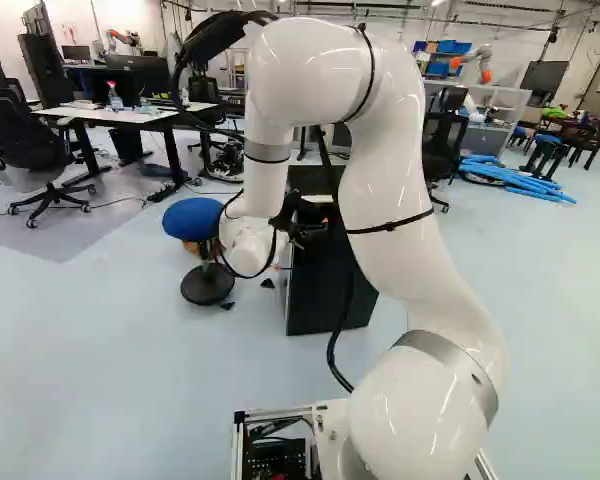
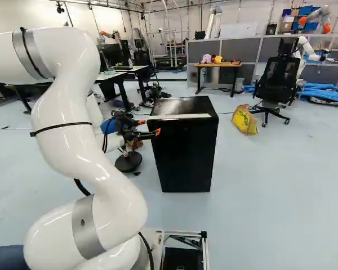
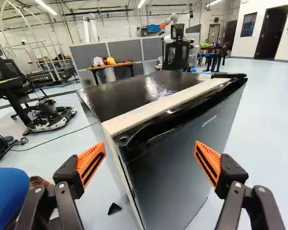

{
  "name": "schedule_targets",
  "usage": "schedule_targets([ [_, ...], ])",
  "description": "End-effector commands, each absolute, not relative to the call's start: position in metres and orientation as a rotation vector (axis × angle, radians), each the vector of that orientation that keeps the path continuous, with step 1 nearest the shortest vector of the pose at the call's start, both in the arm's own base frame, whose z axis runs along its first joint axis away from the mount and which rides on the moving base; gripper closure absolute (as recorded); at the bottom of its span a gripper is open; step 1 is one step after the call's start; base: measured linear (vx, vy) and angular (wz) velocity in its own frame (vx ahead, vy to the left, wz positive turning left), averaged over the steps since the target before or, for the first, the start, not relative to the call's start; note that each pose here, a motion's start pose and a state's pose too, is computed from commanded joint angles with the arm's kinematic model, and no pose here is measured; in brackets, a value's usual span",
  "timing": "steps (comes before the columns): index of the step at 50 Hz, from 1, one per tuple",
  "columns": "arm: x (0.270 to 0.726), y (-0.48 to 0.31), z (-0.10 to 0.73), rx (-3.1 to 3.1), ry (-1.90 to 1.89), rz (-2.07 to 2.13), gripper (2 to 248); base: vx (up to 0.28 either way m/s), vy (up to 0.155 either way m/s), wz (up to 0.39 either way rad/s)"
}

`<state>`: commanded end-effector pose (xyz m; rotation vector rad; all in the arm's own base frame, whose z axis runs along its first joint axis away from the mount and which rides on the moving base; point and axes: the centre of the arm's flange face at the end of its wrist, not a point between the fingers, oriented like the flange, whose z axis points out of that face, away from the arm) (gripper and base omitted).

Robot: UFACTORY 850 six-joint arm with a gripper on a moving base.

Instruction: Grab a drink from the fridge

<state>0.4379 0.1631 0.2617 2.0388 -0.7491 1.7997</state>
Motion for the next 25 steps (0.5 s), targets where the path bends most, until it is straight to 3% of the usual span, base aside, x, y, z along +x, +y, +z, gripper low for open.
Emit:
schedule_targets([
  [25, 0.4409, 0.153, 0.2617, 2.023, -0.768, 1.787, 3, 0.0, 0.0, 0.0],
])
